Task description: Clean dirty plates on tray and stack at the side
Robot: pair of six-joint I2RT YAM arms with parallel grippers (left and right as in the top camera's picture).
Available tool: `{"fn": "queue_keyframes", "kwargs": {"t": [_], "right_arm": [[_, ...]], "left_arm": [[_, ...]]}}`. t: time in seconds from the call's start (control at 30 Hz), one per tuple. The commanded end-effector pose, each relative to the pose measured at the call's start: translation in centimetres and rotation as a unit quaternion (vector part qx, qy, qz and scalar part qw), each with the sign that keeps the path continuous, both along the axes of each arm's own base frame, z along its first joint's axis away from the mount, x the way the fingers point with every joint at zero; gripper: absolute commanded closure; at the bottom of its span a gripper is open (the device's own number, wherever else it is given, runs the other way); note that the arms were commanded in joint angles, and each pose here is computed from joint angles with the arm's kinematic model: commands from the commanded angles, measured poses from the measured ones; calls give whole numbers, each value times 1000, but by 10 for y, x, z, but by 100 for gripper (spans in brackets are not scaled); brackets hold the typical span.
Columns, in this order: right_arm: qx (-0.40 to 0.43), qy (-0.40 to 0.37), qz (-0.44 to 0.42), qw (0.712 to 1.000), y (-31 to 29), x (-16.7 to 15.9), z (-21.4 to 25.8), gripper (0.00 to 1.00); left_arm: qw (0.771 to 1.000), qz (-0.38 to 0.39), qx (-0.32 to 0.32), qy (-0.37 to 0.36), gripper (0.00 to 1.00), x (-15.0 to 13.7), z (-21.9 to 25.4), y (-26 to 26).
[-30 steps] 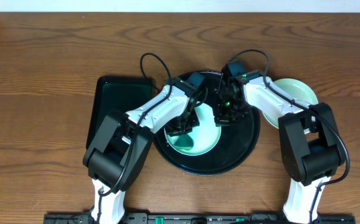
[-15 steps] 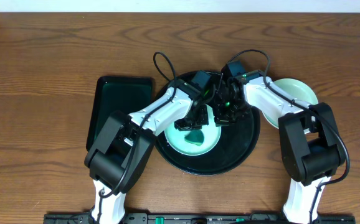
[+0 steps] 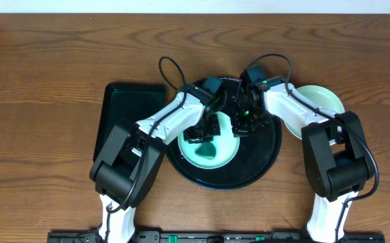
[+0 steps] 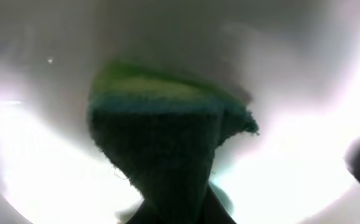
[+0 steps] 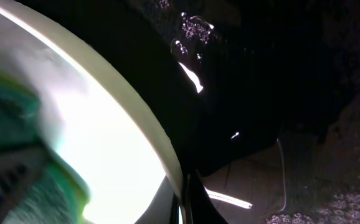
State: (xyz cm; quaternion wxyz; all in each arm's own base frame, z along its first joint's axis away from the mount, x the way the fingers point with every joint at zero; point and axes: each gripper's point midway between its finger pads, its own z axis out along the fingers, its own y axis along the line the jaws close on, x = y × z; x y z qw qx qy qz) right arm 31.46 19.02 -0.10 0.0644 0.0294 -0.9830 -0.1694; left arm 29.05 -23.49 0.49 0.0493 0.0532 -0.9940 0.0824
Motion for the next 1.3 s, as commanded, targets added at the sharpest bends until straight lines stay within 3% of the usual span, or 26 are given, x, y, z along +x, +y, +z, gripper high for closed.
{"fn": "queue_keyframes", "kwargs": {"t": [0.0, 0.13, 0.27, 0.43, 0.57, 0.77, 0.93, 1.1, 1.17, 1.27], "right_arm": [[-29, 19, -4, 999, -3, -8, -30, 99], [-29, 19, -4, 999, -3, -8, -30, 99], [-29, 19, -4, 999, -3, -8, -30, 99], [-29, 19, -4, 999, -3, -8, -30, 99], [-29, 19, -3, 999, -3, -8, -30, 99], [-28, 17, 4, 999, -3, -8, -30, 99], [-30, 5, 15, 999, -1, -6, -26, 99], [-85, -62, 26, 994, -10, 8, -2, 99], [-143, -122, 34, 982, -23, 18, 24, 99], [-243, -234, 47, 940, -38, 30, 76, 99]], "left_arm": [[988, -96, -113, 46, 93, -29, -4, -43], [992, -76, -103, 2, 93, -4, -7, -39], [996, 42, 61, -59, 93, 31, -20, 26], [980, 92, 161, -74, 93, 43, -6, 78], [977, 110, 163, -79, 93, 48, 25, 93], [978, 94, 111, -151, 93, 56, 125, 125], [963, 150, 99, -199, 93, 47, 181, 177], [957, 189, 109, -189, 93, 40, 186, 211], [964, 182, 101, -168, 93, 38, 175, 212], [969, 177, 105, -137, 93, 38, 155, 212]]}}
